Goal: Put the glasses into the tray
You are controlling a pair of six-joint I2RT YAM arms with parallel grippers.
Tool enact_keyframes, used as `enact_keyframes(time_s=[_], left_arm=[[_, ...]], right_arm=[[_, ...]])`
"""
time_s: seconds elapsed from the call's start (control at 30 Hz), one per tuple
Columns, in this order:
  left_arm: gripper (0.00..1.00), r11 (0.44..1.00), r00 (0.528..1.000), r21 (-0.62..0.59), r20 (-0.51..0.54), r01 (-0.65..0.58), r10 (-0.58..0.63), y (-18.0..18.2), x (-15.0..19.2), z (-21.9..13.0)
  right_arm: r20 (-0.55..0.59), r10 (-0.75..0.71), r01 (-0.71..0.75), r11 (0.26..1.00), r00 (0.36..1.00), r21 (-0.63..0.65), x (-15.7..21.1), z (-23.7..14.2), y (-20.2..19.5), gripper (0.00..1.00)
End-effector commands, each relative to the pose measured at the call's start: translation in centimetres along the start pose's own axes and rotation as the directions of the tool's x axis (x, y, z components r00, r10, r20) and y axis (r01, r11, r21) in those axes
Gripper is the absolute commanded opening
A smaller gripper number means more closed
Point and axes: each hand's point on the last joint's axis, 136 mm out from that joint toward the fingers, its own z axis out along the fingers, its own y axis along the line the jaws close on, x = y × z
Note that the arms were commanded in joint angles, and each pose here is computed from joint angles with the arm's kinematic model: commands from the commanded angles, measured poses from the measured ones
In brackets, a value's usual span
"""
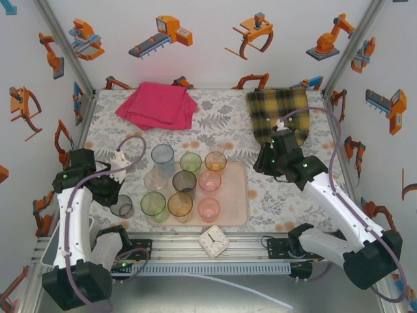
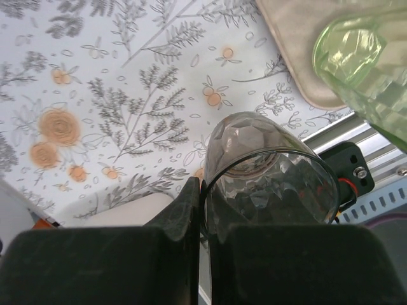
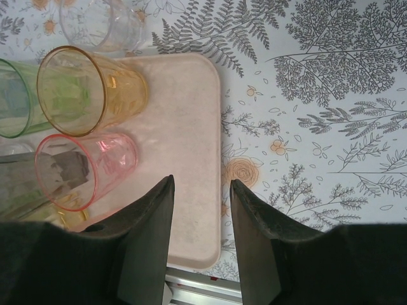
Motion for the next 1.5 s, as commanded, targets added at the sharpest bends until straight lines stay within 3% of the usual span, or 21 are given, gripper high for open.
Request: enact_keyframes(time_s=[0.0,0.43,0.63,1.07,1.47], left_arm=[[0.05,0.998,0.998,0.027,0.010,0.064,-0.065,-0.2,-1.0,-1.9],[0.04,0.989,0.984,-0.017,0.101,0.146,-0.144,3.2,-7.7,-9.0],[0.05,0.995,0.988,-0.052,0.128,0.088,-0.081,2.7,-11.0,-10.7],[0.05,0.994,0.975,0.017,0.196,-0.109,0.104,-3.5,-19.4,-11.3],[0.05,0.936,0.922,0.070,0.212,-0.345,0.324,-11.4,-24.5,-9.7]], right_arm=[[0.027,-0.020,0.021,0.999,0.999,-0.026,-1.4,-0.5,0.9,0.41],[0.030,-0.028,0.029,0.999,0.999,-0.034,-2.0,-0.4,1.4,0.41],[0.029,-0.027,0.028,0.999,0.999,-0.035,-2.1,-0.4,1.5,0.41],[0.057,-0.017,0.016,1.000,0.998,0.015,-3.1,-3.0,0.4,0.41],[0.113,-0.002,-0.008,0.996,0.994,0.094,-3.8,-7.9,-1.9,0.41]])
